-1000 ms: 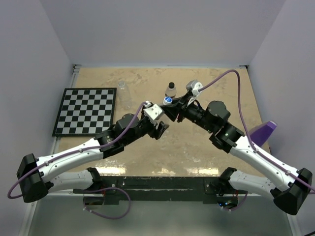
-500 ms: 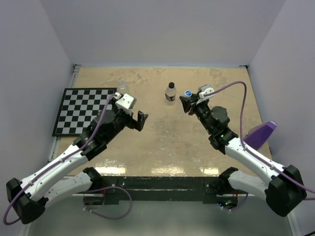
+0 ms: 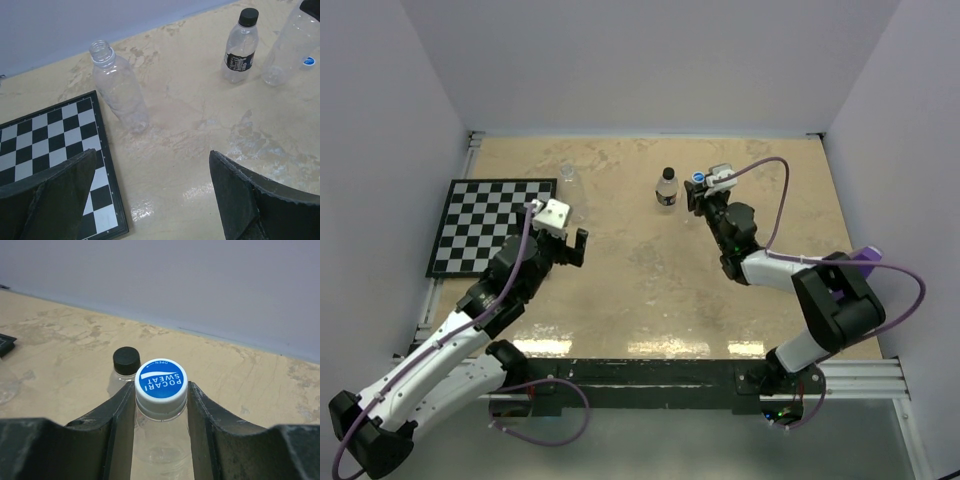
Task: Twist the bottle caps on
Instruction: Place the plastic bottle at the center of the board.
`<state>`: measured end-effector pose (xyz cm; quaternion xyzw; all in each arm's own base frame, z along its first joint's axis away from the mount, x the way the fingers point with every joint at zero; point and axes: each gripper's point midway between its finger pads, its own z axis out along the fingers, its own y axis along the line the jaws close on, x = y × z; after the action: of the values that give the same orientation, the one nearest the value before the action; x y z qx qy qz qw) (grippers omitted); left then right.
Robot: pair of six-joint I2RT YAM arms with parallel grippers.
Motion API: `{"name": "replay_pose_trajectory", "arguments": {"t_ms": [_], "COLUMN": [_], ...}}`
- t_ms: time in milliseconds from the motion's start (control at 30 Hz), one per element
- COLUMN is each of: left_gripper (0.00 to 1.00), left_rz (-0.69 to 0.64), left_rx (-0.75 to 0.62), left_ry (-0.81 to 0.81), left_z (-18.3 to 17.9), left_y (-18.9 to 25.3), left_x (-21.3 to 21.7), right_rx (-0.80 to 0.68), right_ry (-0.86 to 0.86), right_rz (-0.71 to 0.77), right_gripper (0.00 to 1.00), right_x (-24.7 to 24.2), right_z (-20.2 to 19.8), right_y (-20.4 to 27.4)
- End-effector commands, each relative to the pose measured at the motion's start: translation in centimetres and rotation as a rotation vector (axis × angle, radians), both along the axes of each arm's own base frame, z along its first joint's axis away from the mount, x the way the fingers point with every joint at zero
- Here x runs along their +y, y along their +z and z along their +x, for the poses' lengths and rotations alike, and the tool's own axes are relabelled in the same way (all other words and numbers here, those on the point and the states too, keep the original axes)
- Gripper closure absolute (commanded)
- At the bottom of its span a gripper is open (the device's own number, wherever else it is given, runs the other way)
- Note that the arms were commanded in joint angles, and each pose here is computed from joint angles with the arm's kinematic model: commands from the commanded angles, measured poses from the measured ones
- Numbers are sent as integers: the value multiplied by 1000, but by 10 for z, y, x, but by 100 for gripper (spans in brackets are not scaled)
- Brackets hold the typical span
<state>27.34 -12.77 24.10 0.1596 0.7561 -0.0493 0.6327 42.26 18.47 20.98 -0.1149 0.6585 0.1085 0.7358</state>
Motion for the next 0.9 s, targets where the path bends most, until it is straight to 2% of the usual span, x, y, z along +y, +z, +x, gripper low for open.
{"name": "replay_pose_trajectory", "arguments": {"t_ms": [0,100,467,700,867], "left_gripper": [1,1,1,1,1], "left_rz": [-10,-11,-28,-30,-31], "left_rx": [-65,-70,-65,-61,-61], "left_ry": [57,69,60,50,47], "left_z": [2,3,5,6,6], "left_y": [16,16,17,15,15], "left_x": [15,18,20,18,18], "right_rx": [-174,-162,-40,49,105], "right_ry": [-65,-69,-99,-126,-135], "right_rz": [95,94,54,64,46], "right_gripper": [100,100,77,74,68], "right_x": [-8,-7,-3,-4,-3], "right_z": [21,25,45,50,55], "right_y": [55,51,29,16,6]}}
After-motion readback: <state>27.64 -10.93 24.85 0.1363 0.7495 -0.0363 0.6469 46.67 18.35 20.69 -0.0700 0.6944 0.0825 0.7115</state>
